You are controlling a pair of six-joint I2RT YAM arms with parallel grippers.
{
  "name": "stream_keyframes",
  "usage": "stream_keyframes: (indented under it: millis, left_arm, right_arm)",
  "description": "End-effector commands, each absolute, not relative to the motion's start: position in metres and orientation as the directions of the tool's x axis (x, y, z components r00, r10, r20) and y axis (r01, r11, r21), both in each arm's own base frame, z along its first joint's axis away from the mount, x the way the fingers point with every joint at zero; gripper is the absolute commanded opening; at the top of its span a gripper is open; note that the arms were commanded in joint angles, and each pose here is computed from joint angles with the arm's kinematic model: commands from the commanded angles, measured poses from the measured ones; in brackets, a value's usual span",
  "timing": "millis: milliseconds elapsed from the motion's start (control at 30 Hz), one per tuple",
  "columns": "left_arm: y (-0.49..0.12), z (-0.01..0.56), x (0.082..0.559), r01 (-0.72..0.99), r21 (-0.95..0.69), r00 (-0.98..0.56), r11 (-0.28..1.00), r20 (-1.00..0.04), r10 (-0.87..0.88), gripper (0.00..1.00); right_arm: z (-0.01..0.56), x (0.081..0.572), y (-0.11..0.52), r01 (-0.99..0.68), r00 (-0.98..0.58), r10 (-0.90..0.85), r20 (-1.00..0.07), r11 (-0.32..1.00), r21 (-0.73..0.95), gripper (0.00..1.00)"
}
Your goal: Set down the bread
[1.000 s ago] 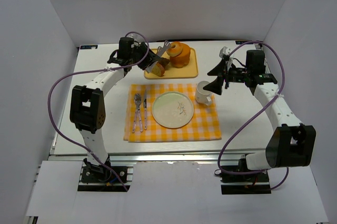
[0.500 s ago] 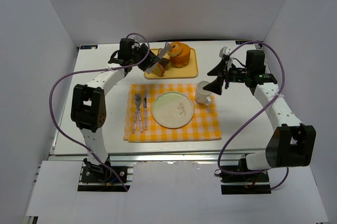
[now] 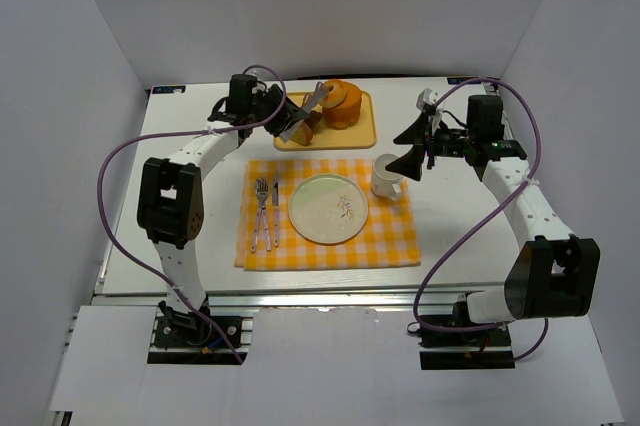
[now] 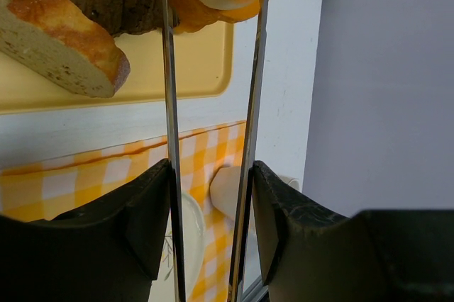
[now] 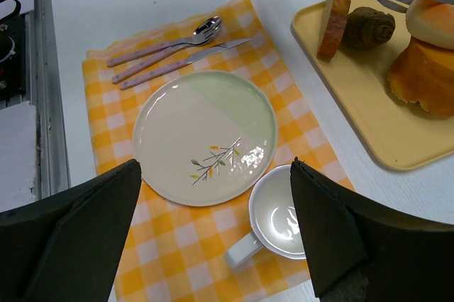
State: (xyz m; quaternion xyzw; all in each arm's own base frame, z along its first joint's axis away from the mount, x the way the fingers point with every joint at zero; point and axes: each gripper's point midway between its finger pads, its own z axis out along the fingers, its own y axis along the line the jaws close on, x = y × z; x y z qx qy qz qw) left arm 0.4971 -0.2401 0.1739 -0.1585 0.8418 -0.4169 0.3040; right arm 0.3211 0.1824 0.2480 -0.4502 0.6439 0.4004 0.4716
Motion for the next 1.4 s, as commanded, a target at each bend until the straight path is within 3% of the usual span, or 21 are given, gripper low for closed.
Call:
stream_keyframes:
  millis: [0,333,700,1033,1167,1367]
  left_arm:
    - [-0.245,0.202,0.499,0.046,-0.830,-0.752,0.555,-0.395,-0.528,0.57]
    - [-0.247,0.197,0.498,0.037,-0.838,-0.761,0.544,-0.376,-0.528,0.55]
    - [-0.250,0.207,0.494,0.069,-0.850,-0.763,0.522,-0.382,-0.522,0.16]
    - [-0.239,0.261,0.477,0.212,-0.839,-0.694,0.502,-0.490,-0.527,0.09]
    - [-0.235,0.280,0.443,0.281,-0.816,-0.688,0.505,-0.538,-0.488,0.08]
    - [-0.222,0.251,0.378,0.296,-0.794,-0.722,0.531,-0.550,-0.420,0.08]
  right_arm:
    - [0.255,0.318,0.182,-0.964,-0.123,-0.184,-0.975,0.255,0.074,0.89]
    - [0.255,0.318,0.182,-0.964,-0.125,-0.183,-0.975,0.254,0.075,0.89]
    - [0.257,0.317,0.182,-0.965,-0.120,-0.182,-0.976,0.253,0.071,0.89]
    - [0.259,0.312,0.181,-0.965,-0.113,-0.185,-0.976,0.252,0.064,0.89]
    - [0.262,0.309,0.182,-0.973,-0.081,-0.191,-0.978,0.227,0.036,0.89]
    - [0.261,0.302,0.180,-0.979,0.024,-0.219,-0.975,0.194,-0.068,0.89]
